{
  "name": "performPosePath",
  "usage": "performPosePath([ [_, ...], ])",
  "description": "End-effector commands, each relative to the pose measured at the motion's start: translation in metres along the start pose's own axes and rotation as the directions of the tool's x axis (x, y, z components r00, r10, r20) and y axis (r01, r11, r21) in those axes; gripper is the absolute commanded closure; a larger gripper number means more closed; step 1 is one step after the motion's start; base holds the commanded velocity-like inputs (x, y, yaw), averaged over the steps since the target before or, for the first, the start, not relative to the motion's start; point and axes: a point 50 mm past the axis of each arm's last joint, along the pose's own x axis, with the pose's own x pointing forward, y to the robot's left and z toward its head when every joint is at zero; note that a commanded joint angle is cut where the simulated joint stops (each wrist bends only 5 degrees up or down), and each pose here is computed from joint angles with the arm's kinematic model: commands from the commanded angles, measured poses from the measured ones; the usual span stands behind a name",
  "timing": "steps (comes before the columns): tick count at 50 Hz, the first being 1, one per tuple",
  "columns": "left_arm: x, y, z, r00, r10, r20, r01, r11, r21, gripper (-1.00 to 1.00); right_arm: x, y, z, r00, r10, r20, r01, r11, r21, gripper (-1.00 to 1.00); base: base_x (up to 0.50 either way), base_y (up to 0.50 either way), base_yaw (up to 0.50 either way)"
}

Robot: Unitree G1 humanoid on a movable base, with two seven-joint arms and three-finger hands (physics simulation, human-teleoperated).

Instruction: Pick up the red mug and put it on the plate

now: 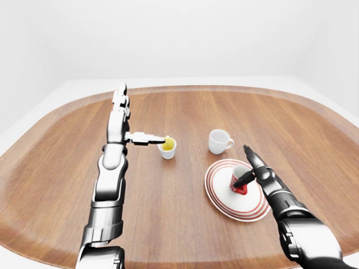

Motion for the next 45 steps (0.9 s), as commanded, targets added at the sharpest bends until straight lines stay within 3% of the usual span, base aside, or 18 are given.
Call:
performPosePath([
  [1, 0.000, 0.001, -0.001, 1.000, 0.003, -0.003, -0.003, 1.000, -0.002, -1.00, -0.001, 0.000, -0.004, 1.000, -0.014, -0.011, 0.014, 1.000, -0.011, -1.00, 0.00, 0.00, 0.00],
  [15, 0.002, 0.002, 0.004, 1.000, 0.004, 0.017, -0.004, 1.000, 0.000, -1.00, 0.000, -0.011, 0.009, 1.000, -0.024, 0.008, 0.024, 1.000, -0.016, -1.00, 0.00, 0.00, 0.00],
  [22, 0.002, 0.003, 0.006, 1.000, 0.005, 0.022, -0.005, 1.000, -0.002, -1.00, -0.012, -0.032, 0.040, 0.984, -0.049, 0.172, 0.051, 0.999, -0.005, -1.00, 0.00, 0.00, 0.00],
  [35, 0.002, 0.005, 0.012, 0.999, 0.011, 0.050, -0.011, 1.000, -0.003, -1.00, -0.038, -0.061, 0.076, 0.927, -0.092, 0.364, 0.103, 0.995, -0.010, -1.00, 0.00, 0.00, 0.00],
  [45, 0.000, 0.009, 0.017, 0.997, 0.016, 0.069, -0.016, 1.000, 0.001, -1.00, -0.068, -0.095, 0.101, 0.849, -0.156, 0.505, 0.178, 0.984, 0.005, -1.00, 0.00, 0.00, 0.00],
])
